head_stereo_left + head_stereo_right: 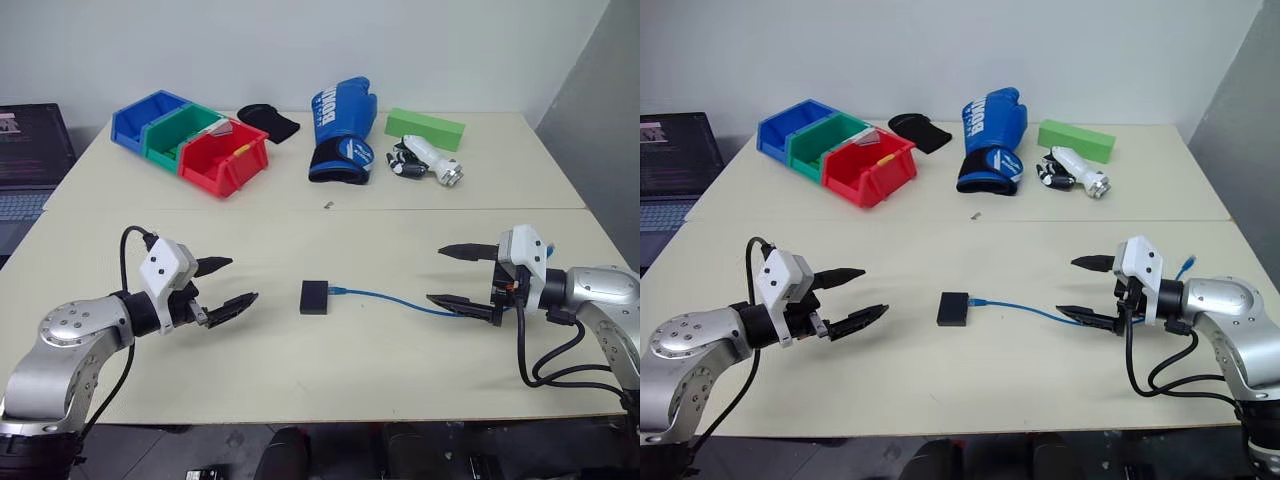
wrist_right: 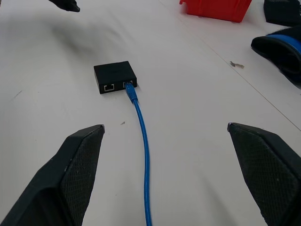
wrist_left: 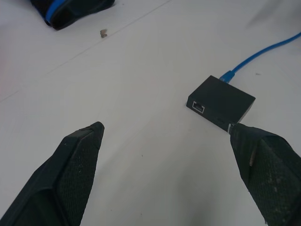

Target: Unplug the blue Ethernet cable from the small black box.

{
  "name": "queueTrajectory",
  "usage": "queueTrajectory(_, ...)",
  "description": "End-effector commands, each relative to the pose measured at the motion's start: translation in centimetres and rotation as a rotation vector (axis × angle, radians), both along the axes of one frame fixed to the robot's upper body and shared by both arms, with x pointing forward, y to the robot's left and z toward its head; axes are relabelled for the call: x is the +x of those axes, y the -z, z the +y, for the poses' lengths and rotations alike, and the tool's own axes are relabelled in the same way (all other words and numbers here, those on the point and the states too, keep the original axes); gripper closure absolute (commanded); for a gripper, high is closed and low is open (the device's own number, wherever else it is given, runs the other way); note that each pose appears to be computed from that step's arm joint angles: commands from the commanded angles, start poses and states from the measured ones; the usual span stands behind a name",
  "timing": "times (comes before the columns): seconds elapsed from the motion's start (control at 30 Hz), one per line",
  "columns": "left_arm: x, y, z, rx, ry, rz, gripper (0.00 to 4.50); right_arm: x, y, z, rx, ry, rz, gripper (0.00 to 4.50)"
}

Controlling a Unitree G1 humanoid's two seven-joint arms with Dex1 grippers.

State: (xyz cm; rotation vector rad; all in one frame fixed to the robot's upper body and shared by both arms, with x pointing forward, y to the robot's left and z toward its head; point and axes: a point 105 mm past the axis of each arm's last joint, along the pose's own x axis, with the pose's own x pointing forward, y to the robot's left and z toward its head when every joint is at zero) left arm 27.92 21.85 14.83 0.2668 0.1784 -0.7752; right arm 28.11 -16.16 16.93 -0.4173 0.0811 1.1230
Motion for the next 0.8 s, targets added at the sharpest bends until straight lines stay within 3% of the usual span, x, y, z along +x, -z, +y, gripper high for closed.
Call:
queueTrajectory(0.03,-0.3,-1.7,-0.4,-0.038,0.021,-0.062,0.00,0.0,-1.5,-0.3,0.016,0.008,-0.057,0.04)
queueTrajectory(0.5,-0.8,-0.9,-1.2,0.021,0.068,-0.042,0.00,-0.1,-0.8,0.5,0.025,0.027,-0.066,0.04)
queueTrajectory(0.8,-2.1,-0.6,-2.0,-0.020,0.210,0.034,0.00,1.1,1.7,4.4,0.042,0.017,-0.017,0.04)
